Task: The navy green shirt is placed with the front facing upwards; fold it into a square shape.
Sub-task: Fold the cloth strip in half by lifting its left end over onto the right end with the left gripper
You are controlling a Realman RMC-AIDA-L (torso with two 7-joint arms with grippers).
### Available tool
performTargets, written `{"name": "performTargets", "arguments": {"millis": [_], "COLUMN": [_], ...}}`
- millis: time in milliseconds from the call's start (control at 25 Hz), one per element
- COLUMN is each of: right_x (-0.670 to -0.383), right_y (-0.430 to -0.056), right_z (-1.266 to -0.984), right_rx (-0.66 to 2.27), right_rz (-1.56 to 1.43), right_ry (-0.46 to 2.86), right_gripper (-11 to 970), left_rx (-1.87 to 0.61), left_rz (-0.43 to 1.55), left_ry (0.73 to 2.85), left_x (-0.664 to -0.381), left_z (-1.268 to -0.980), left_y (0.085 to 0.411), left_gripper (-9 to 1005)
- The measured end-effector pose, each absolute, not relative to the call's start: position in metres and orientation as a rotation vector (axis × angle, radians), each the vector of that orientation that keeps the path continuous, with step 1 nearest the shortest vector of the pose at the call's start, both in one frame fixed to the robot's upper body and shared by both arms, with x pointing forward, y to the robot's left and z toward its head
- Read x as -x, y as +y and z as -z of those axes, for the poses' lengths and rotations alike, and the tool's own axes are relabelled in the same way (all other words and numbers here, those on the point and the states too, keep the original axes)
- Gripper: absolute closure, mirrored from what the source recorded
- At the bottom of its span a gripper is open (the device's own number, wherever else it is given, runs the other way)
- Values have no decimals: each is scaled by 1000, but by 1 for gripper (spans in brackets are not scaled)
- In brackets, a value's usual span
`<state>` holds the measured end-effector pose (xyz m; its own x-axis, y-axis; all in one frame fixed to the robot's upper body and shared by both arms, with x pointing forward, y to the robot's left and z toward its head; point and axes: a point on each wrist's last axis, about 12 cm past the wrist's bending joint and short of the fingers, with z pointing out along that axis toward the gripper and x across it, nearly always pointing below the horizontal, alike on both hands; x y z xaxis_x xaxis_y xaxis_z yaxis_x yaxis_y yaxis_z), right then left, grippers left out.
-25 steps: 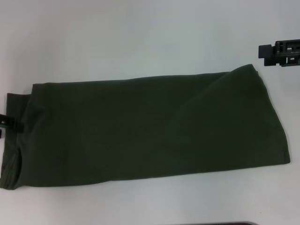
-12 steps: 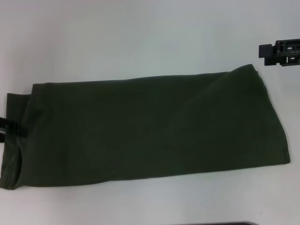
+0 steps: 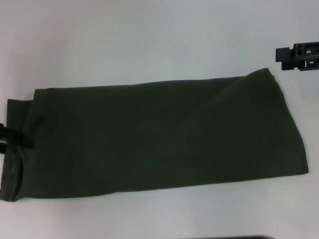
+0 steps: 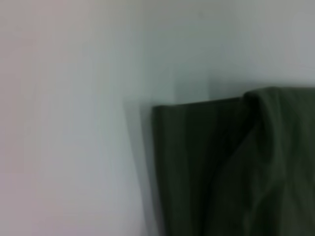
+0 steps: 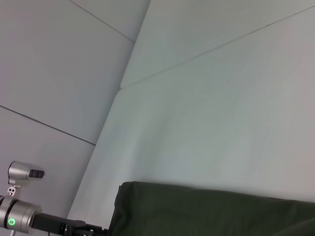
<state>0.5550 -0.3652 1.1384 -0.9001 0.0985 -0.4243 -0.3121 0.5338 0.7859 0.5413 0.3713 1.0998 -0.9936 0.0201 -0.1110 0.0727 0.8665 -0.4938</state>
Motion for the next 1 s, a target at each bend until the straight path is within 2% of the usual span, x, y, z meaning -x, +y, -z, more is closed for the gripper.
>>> {"name": "performTargets", "arguments": {"millis": [560, 1000], "right_x": [-554, -551], "right_y": [-365, -367], "right_z": [-1139, -1137], "right_rx": [181, 173], "right_rz": [-1334, -1334], "right_ry": [2355, 2358], "right_gripper": [216, 218], "left_rx": [-128, -61], "left_rz": [848, 821], "left_ry": [2938, 2939], "left_x": [-548, -548], "left_z": [-1103, -1108], "left_y": [351, 361], "left_gripper": [178, 178]}}
